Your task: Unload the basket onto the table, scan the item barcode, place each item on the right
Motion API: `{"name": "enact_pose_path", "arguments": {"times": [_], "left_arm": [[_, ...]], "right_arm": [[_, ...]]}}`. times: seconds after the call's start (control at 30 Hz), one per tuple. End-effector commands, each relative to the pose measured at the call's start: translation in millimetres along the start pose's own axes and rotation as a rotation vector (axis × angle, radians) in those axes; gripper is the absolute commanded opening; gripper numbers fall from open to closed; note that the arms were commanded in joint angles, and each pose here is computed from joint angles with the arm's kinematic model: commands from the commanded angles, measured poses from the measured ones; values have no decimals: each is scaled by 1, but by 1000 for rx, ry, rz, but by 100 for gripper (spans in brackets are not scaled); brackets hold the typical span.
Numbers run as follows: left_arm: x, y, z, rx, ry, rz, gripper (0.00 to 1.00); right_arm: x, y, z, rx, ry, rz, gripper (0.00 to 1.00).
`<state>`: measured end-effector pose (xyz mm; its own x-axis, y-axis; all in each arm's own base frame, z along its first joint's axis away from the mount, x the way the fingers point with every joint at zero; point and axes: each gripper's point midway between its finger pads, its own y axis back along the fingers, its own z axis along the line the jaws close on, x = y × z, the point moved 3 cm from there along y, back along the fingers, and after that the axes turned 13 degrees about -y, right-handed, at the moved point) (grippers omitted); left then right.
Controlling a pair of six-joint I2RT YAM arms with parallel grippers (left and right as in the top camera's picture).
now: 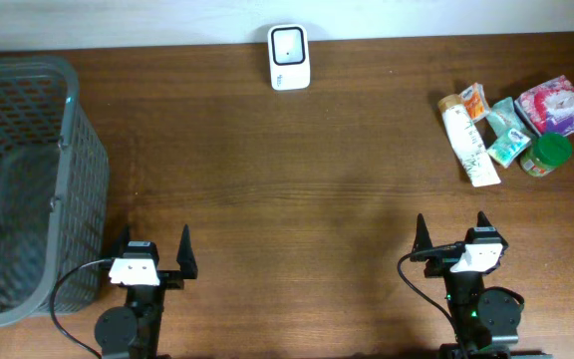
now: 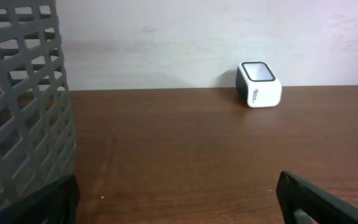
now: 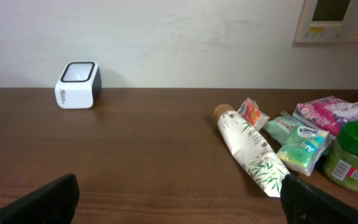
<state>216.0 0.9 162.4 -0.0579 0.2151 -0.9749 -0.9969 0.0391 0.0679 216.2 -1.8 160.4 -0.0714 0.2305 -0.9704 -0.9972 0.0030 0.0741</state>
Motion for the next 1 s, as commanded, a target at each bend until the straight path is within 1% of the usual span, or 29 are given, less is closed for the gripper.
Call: {"name": "enact_pose_path", "arguments": {"times": [0.0,0.13,0.43,0.53,0.67,0.7,0.97], "left_arm": [[7,1,15,-105,53,32,99],[4,0,-1,-35,47,19,99],[4,0,-1,-39,48,22,99],[6,1,10,-113,80,30,99],[6,0,5,-81,74,28,99],[6,0,3,-64,50,28,99],[5,0,2,-56,50,27,99]], "right_arm": [[3,0,0,3,-3,5,99],[3,0,0,3,-3,5,99],[3,0,0,3,-3,5,99],[3,0,0,3,-3,5,99],[3,0,0,3,-3,5,99],[3,0,0,3,-3,5,99],[3,0,0,3,-3,5,99]]}}
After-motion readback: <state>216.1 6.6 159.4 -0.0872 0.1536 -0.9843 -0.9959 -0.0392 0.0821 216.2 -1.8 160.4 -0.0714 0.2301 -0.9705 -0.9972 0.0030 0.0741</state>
